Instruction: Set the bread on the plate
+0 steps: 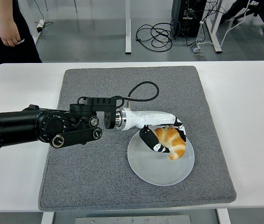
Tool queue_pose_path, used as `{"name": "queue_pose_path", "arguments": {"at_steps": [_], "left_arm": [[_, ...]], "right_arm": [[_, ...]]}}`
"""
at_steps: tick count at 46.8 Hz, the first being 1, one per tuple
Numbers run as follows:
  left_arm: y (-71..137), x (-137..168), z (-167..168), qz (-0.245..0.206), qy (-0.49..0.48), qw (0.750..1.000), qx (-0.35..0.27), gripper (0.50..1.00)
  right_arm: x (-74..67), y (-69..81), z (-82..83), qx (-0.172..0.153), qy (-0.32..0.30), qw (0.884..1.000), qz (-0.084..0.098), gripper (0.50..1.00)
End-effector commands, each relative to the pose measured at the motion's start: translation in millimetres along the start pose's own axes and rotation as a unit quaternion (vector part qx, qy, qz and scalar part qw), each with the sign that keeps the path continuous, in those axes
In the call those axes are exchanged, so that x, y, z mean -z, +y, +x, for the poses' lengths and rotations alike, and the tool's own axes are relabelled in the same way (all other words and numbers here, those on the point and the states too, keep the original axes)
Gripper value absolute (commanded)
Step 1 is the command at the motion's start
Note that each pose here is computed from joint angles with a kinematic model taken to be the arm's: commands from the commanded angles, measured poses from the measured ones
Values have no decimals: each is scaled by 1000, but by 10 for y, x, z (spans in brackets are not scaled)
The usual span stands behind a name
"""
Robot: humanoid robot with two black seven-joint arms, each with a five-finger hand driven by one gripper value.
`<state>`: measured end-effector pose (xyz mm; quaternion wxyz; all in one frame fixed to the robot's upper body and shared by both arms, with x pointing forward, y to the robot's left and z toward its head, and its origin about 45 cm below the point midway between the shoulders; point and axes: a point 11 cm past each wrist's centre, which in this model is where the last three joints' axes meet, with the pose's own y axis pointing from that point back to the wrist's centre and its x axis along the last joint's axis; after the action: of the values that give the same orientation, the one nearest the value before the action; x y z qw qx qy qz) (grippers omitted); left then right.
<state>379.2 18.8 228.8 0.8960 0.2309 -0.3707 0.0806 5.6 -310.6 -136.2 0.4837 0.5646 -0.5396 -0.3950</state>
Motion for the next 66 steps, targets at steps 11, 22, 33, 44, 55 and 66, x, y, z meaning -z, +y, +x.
{"name": "queue_pose_path", "arguments": {"at_steps": [11, 22, 33, 44, 55, 66], "left_arm": [[15, 118, -140, 9, 18, 1000, 3, 500], [21, 156, -150, 13, 23, 1000, 0, 500], [21, 167, -173, 14, 32, 999, -2, 500], [25, 172, -174, 14, 36, 999, -3, 554], [34, 186, -182, 14, 40, 999, -5, 734], [36, 179, -182, 13, 41, 999, -4, 813]], "right_arm": [[5, -1, 0, 0, 0, 1000, 0, 1000], [6, -1, 1, 0, -1, 1000, 1, 1000], [6, -1, 1, 0, -1, 1000, 1, 1000], [5, -1, 0, 0, 0, 1000, 0, 1000], [5, -1, -5, 1, 0, 1000, 0, 1000], [5, -1, -5, 1, 0, 1000, 0, 1000]]}}
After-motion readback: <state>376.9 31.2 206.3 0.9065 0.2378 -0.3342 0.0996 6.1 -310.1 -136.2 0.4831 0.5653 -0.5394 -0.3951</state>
